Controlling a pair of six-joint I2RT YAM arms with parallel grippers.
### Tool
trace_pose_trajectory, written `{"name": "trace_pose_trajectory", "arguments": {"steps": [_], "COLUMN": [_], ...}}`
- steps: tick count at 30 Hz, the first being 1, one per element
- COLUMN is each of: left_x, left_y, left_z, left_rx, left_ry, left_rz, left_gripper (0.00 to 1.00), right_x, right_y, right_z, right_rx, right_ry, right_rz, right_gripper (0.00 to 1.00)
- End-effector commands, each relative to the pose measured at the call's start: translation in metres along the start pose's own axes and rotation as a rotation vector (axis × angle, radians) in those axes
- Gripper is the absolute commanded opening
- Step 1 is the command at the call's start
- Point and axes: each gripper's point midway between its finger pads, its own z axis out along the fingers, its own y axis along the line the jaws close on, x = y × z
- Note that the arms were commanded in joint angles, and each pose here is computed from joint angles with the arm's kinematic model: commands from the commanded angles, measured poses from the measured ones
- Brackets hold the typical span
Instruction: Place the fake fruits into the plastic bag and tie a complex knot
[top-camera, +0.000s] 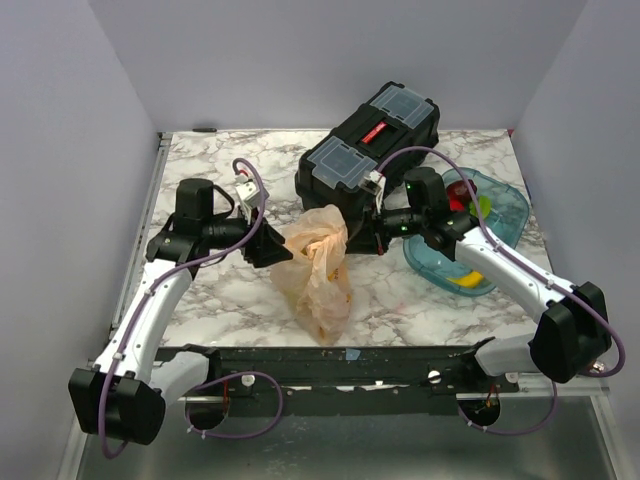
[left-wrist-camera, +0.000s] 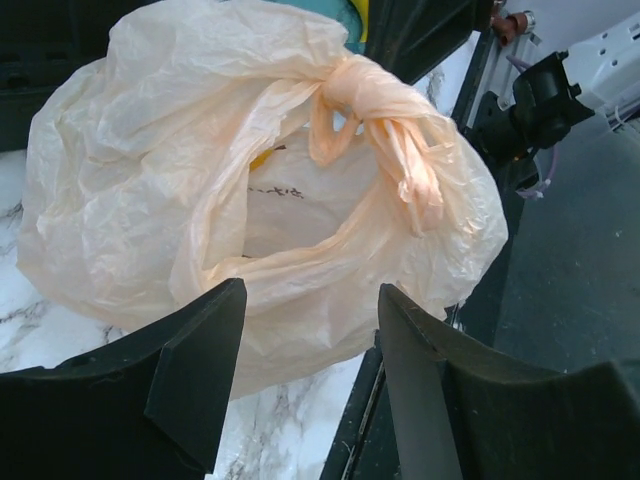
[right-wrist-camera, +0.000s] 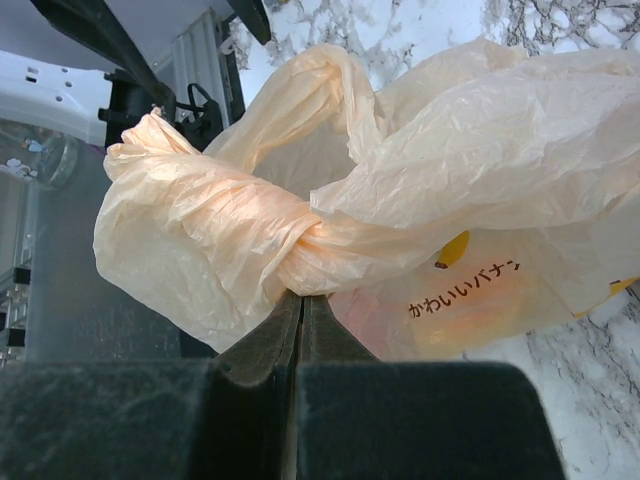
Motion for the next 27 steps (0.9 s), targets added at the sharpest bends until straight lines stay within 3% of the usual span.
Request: {"name": "trace_pose_trajectory", "arguments": {"steps": [1,7,14,22,26,27], "left_x": [-0.002,-0.004,-0.014,-0.024,-0.021,-0.021], "left_y": [-0.018,-0.035,-0.026,-0.020,-0.022,-0.022], "left_z": [0.001,0.017,0.031,0.035,0.041,0.042], "left_rx": [0.055,0.089,0.023,0.002,0.026,0.029], "left_ry": [0.040,0.074,0.081,0.062,0.073,0.076], "left_rz": [0.068,0.122,0.121,0.138,0.128,0.120], "left_gripper": [0.59,0.63,0.60,0.34,0.35,0.26], "right_x": [0.001,-0.003,-0.003,-0.002,-0.005,-0.006], "right_y": [0.001,0.001,0.005,0.003,0.001,-0.001], "right_z": [0.001,0.004,0.006,0.008,0.009,0.009], "right_rx": [-0.005,-0.009,-0.010,-0.001,0.006,0.016], "right_ry": [-0.001,-0.005,-0.003,0.000,-0.004,-0.004], "right_rz": [-0.007,-0.007,-0.018,-0.029,-0.034,-0.036], "right_gripper": [0.01,0.01,0.01,0.01,0.01,0.01]}}
